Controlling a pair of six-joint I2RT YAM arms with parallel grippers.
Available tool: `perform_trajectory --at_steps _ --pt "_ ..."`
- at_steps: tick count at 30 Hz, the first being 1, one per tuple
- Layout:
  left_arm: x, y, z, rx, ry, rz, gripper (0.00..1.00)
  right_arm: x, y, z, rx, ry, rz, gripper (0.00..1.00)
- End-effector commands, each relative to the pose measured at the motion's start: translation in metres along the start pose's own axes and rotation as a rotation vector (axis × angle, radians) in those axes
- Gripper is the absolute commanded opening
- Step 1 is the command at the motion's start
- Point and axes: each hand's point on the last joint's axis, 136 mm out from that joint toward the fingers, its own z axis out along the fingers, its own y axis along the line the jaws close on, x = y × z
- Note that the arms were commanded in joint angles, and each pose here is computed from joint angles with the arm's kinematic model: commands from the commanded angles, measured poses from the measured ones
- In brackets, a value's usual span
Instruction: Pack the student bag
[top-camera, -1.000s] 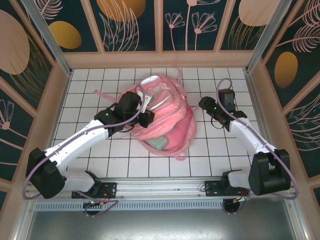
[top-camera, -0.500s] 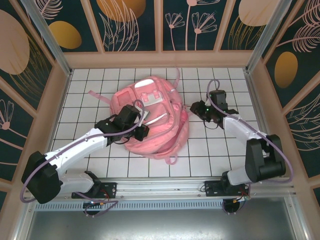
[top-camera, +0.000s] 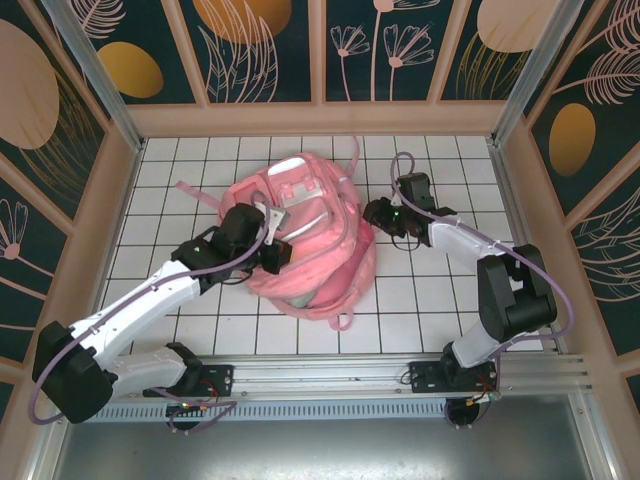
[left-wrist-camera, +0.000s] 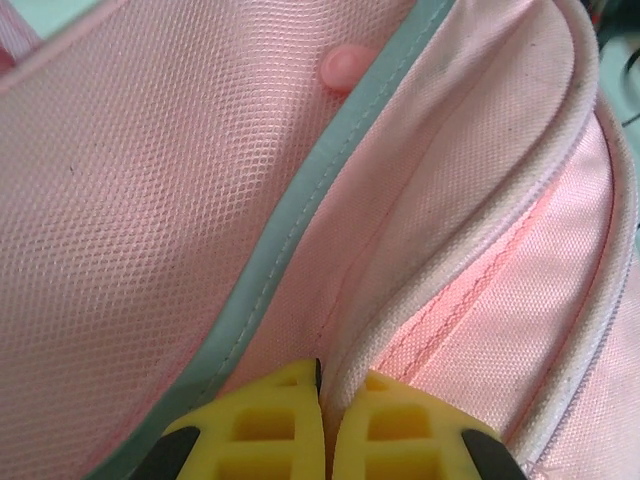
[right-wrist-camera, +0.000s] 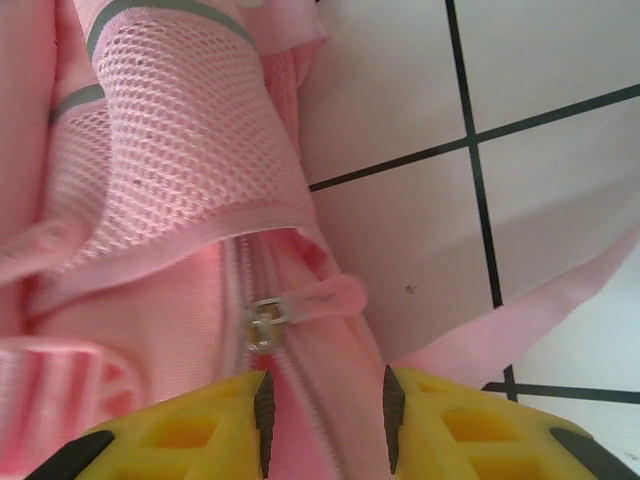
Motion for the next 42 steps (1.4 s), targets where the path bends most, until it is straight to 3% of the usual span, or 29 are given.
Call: perform_trajectory --at_steps 1,10,17,21,25,33,39,42 --pt "-0.044 -0.027 -0.027 0.096 -0.101 -0.088 0.0 -0.013 0.005 -0.02 0.006 -0.093 -0.042 0.36" --pt "-0.068 -0.044 -0.038 0.161 -0.139 -0.094 0.0 -0.02 -0.002 -0.036 0.035 -0.151 -0.058 0.33" --pt "-0.03 -0.021 -0.029 0.08 -0.052 -0.092 0.0 -0.011 0.003 -0.006 -0.028 -0.034 -0.002 0.33" --pt "0.02 0.001 -0.014 0.024 0.077 -0.087 0.0 0.016 -0.01 0.012 0.01 0.035 0.015 0.3" --pt "0.058 0.029 -0.007 -0.087 0.176 -0.074 0.0 0.058 -0.004 0.022 0.025 0.115 -0.06 0.19" --pt "0.053 0.068 -0.014 -0.324 0.145 -0.125 0.0 0.142 0.037 0.017 -0.091 0.277 -0.227 0.09" --pt "0.088 0.073 -0.007 -0.314 0.192 -0.288 0.0 0.105 0.024 -0.011 -0.028 0.113 -0.179 0.08" --pt "0.109 0.071 -0.008 -0.282 0.214 -0.357 0.0 0.075 0.018 -0.026 -0.071 0.043 -0.088 0.15"
